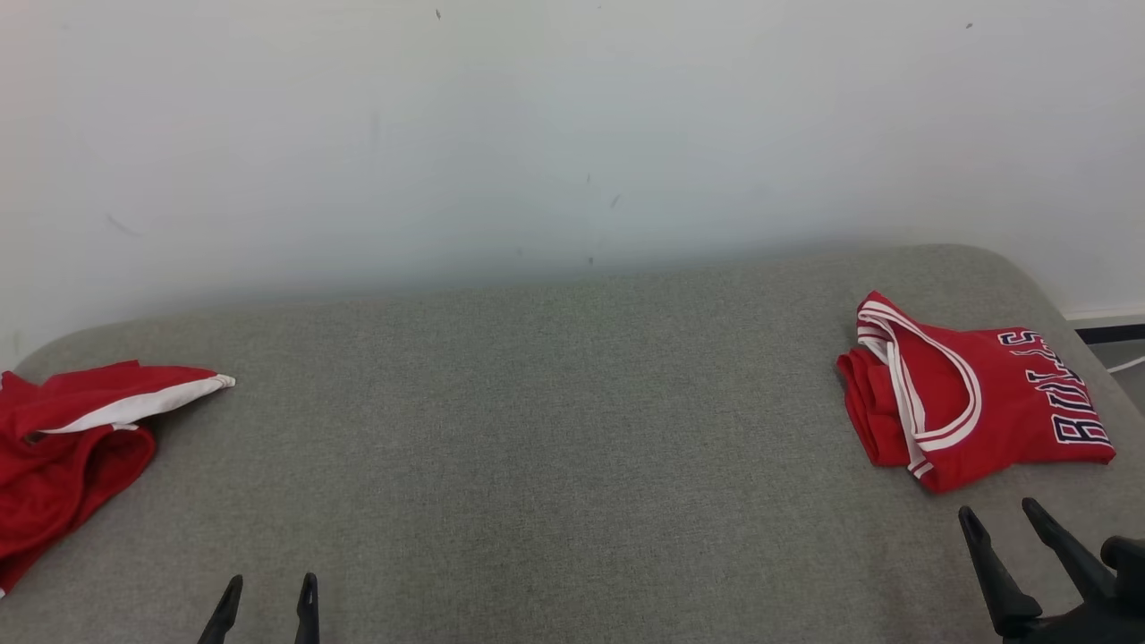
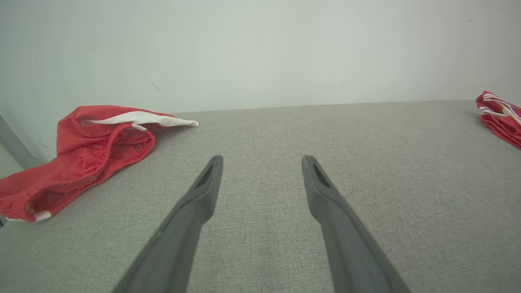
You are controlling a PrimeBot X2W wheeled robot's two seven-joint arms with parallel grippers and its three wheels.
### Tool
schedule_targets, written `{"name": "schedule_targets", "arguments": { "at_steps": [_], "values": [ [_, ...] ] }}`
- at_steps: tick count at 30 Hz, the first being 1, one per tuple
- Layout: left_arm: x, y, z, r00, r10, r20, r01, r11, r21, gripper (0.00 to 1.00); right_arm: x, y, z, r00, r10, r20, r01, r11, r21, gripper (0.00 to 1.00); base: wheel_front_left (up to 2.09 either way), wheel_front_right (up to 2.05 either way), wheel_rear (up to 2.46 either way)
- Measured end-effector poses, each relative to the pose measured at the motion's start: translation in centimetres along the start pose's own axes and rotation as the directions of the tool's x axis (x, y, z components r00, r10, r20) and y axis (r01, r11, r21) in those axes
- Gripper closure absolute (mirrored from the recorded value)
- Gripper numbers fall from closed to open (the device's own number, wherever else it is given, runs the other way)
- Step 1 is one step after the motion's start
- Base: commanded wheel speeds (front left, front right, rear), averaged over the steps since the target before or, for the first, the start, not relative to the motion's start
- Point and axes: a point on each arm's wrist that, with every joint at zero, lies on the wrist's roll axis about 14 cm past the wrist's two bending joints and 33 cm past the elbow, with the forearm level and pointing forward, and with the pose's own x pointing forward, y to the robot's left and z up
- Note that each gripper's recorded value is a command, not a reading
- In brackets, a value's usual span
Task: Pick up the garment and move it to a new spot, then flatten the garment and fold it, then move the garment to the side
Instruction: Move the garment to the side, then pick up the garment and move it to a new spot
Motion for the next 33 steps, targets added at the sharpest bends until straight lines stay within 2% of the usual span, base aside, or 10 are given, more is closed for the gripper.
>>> {"name": "schedule_targets", "arguments": {
  "at_steps": [14, 22, 33],
  "values": [
    [0.2, -0.1, 0.2, 1.000, -0.004, -0.018, 0.004, 1.000, 0.027, 0.00, -0.3, -0.7, 1.2, 0.997, -0.038, 0.065, 0.041, 0.999, -0.033, 0.00, 0.00, 0.00, 0.00],
    [0.2, 0.5, 0.6, 1.000, 0.022, -0.011, -0.022, 1.000, 0.010, 0.00, -0.5, -1.4, 2.5, 0.988, -0.091, 0.122, 0.088, 0.996, 0.028, 0.00, 0.00, 0.00, 0.00],
    [0.2, 0.6, 1.3, 1.000, 0.031, -0.003, -0.031, 1.000, -0.001, 0.00, -1.3, -1.9, 2.6, 0.984, -0.120, 0.134, 0.115, 0.992, 0.042, 0.00, 0.00, 0.00, 0.00]
  ]
}}
